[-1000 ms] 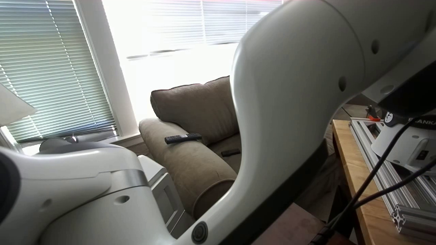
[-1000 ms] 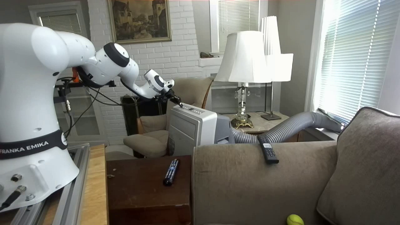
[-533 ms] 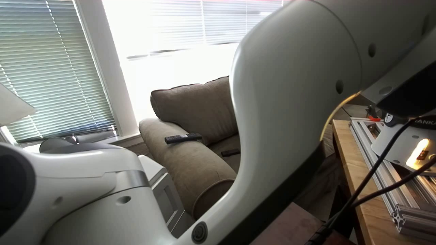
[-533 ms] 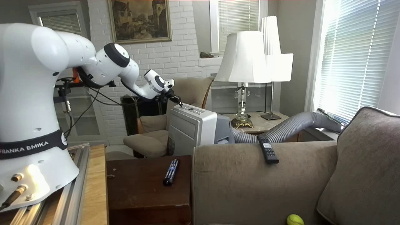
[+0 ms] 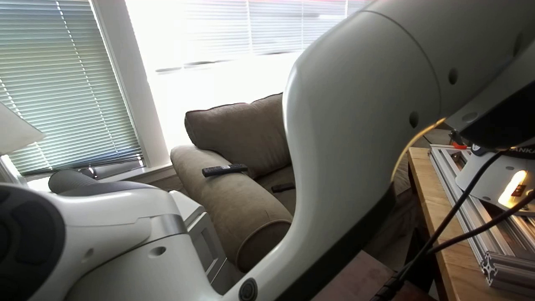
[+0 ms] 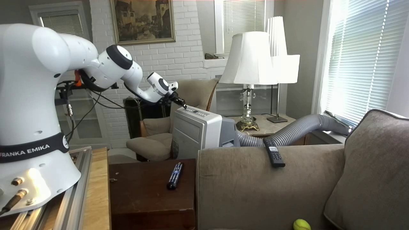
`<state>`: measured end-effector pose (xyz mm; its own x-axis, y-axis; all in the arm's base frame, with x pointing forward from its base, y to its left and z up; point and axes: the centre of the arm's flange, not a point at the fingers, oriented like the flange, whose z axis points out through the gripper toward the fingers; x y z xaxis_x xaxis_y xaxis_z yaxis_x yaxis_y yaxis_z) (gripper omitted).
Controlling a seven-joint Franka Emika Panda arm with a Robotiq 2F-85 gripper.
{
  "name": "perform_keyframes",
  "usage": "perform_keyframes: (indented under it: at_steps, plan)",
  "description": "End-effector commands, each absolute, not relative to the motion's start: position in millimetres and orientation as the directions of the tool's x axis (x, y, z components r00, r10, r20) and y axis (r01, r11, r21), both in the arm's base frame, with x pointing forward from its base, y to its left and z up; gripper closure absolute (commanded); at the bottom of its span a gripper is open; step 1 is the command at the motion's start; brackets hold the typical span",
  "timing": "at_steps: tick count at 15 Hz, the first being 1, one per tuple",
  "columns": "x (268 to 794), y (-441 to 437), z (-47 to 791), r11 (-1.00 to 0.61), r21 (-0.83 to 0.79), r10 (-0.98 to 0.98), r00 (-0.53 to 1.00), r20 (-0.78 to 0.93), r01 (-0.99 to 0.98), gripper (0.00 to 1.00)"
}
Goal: Remove the black remote from the table, put it on the armrest of the sofa, remove the bigger remote from the armrest and put it on the table
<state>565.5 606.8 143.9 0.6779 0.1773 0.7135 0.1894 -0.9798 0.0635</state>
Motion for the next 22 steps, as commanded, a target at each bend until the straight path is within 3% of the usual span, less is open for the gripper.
perform_keyframes:
  at_steps: [1,4,11,14,18,19,20,22]
  plan:
    - [570.7,614.1,120.2,-0.981,0.070,0.174,0.667,0.725,0.180,1.00]
    - [572.3,611.3,120.2,-0.985,0.064,0.159,0.679,0.717,0.163,1.00]
    - [566.7,586.9,231.4,-0.967,-0.214,-0.054,0.712,0.700,0.138,1.00]
    - [586.3,552.1,279.0,-0.973,-0.214,-0.082,0.736,0.672,0.088,1.00]
    - [609.4,500.1,322.3,-0.992,-0.098,0.008,0.820,0.573,0.079,1.00]
    - [612.8,490.4,338.2,-0.994,-0.064,0.038,0.832,0.554,0.089,0.74]
    - [613.6,475.2,345.3,-0.994,-0.035,0.066,0.842,0.535,0.101,0.73]
    - [614.9,453.7,374.3,-0.991,0.017,0.124,0.855,0.503,0.134,0.60]
